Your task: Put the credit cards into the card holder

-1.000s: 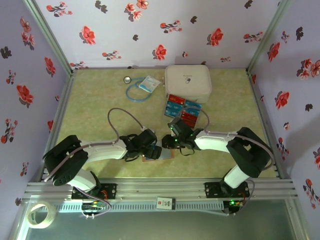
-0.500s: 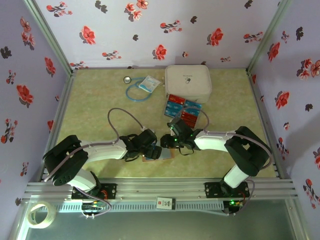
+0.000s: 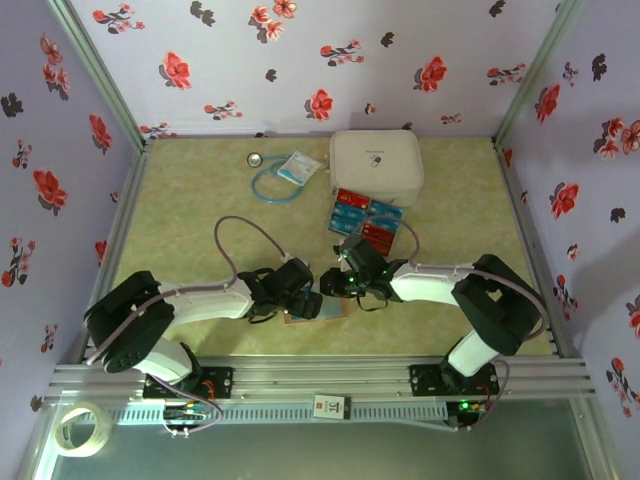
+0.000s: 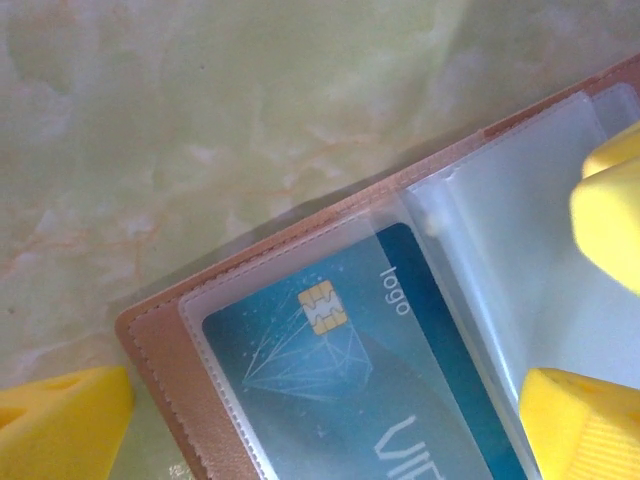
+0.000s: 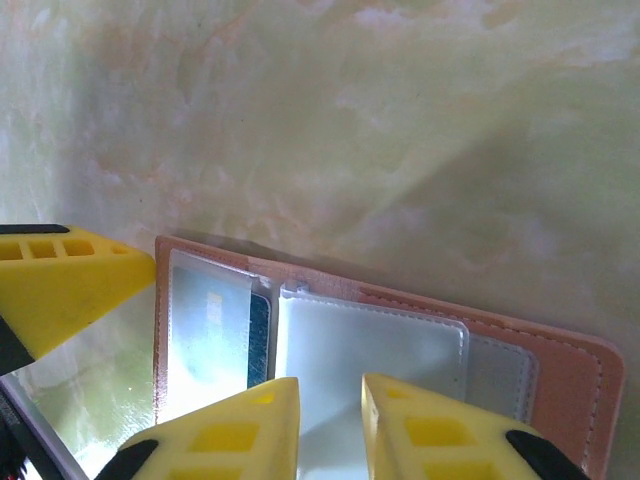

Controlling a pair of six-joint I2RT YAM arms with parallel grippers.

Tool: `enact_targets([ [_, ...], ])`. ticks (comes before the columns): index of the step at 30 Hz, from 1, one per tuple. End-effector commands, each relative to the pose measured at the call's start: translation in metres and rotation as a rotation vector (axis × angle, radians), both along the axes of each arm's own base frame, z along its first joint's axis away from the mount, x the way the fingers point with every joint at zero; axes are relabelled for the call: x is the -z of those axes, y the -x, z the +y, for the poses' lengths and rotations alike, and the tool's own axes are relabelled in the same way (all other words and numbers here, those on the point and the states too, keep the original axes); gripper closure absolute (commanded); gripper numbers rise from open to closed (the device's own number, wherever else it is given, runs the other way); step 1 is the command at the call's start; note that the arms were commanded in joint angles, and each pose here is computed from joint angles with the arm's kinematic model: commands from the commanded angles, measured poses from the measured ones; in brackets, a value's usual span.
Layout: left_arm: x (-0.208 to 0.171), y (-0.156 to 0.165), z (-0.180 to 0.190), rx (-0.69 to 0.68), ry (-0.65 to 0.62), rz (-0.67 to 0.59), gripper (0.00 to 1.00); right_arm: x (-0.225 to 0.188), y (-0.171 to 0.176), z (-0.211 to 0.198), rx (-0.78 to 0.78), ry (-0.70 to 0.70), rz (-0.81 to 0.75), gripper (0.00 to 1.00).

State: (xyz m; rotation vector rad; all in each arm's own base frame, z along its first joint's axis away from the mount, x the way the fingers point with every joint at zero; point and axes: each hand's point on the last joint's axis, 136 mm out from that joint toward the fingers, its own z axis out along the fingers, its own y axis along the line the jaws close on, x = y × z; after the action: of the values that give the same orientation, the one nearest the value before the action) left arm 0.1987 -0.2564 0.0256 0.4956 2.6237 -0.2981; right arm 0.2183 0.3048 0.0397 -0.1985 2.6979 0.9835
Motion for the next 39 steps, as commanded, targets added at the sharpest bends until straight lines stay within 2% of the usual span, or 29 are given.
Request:
enact_targets([
  [1,-0.006,0.002,0.01,0.008,-0.035,-0.019,0.0,-0.007,-0.002,-0.01,0.01,0.041,-0.033,0.8],
  [6,-0.021,0.0,0.008,0.011,-0.02,-0.033,0.0,-0.006,-0.006,-0.022,-0.019,0.136,-0.075,0.89],
  [14,-0.04,-0.002,-0.007,0.008,0.035,-0.036,0.0,0.002,-0.006,-0.027,-0.048,0.174,-0.074,1.0],
  [23,-0.028,0.004,-0.023,0.015,0.041,-0.018,0.0,0.006,-0.007,-0.025,-0.058,0.167,-0.064,1.0],
  [39,-0.011,0.006,-0.014,0.01,-0.004,-0.014,0.0,0.018,-0.001,-0.013,-0.076,0.124,-0.012,1.0],
])
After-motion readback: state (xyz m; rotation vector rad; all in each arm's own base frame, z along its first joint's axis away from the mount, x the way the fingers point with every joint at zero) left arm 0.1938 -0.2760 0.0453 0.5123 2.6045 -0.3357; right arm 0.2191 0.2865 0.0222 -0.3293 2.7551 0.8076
